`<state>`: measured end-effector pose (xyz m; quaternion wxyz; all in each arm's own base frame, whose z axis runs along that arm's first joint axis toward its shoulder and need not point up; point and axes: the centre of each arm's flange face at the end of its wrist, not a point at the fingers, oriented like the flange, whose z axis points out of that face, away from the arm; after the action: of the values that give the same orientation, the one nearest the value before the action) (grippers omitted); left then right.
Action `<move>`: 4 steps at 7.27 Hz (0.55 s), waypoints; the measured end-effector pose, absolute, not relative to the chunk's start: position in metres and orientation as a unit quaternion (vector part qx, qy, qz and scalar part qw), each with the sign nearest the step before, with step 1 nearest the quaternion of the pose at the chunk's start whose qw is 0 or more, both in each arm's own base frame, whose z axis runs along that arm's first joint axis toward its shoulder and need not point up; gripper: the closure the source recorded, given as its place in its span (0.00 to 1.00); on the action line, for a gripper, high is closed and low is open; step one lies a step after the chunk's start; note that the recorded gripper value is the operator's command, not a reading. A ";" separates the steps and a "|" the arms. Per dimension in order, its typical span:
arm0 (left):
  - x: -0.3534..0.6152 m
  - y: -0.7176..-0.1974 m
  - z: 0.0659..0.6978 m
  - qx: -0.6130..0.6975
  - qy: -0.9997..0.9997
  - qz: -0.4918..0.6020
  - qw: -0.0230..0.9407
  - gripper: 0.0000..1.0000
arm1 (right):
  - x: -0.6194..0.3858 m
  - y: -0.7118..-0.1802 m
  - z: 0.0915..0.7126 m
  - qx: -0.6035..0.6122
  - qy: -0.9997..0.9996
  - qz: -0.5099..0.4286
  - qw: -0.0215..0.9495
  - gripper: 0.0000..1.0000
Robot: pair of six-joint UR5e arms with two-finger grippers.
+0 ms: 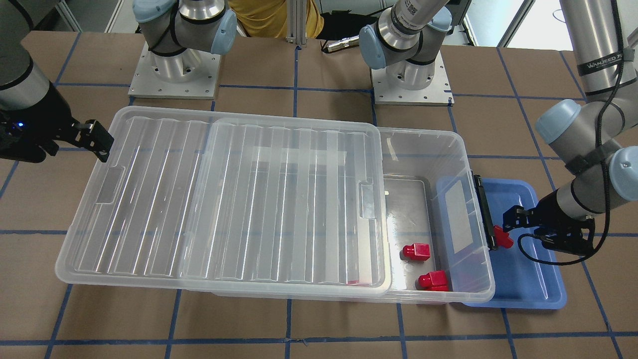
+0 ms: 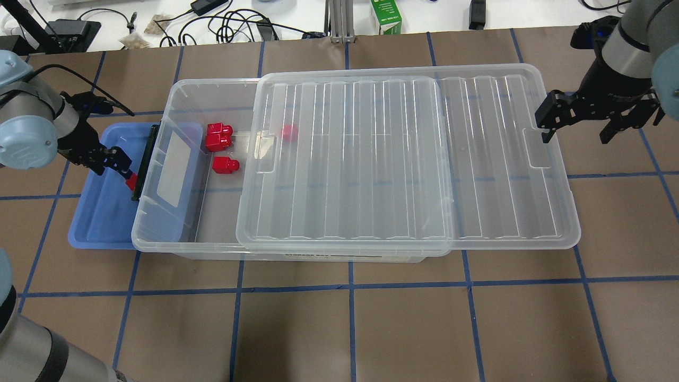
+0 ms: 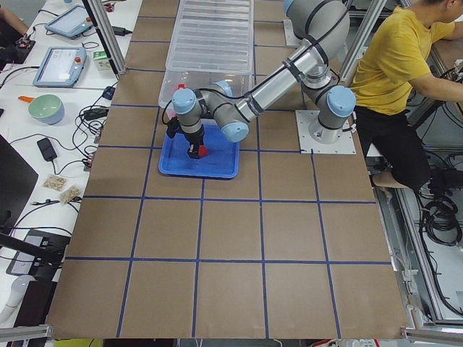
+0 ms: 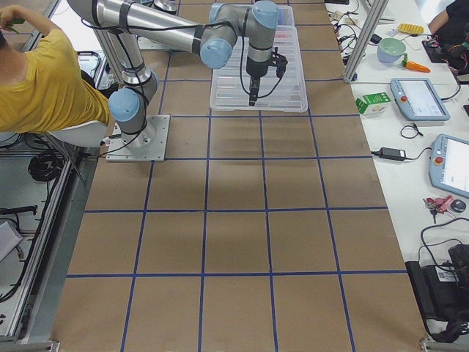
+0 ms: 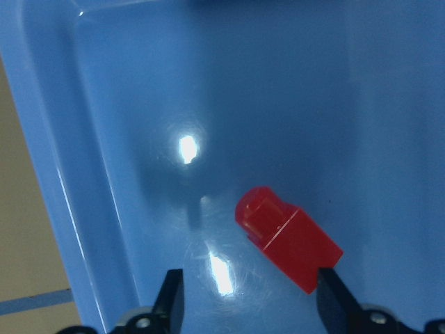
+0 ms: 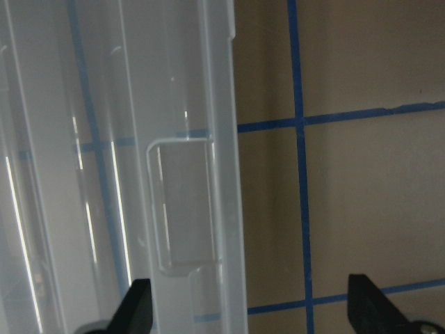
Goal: Place red block in blue tray from box
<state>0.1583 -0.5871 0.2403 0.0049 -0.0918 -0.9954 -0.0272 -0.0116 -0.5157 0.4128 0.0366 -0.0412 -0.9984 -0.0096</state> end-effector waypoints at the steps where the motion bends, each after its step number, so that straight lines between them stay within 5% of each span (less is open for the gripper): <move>1: 0.154 -0.586 0.262 -0.083 -0.996 -0.016 0.000 0.00 | -0.028 -0.521 0.408 -0.026 -0.999 -0.005 0.045 0.00; 4: 0.111 -0.569 0.359 -0.050 -0.999 0.010 0.011 0.00 | -0.065 -0.527 0.387 -0.012 -0.998 -0.018 0.052 0.00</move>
<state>0.1114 -0.5692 0.3590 0.0110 -0.0504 -0.9986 0.0097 -0.0650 -0.5271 0.3867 0.0524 -0.0119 -0.9984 -0.0176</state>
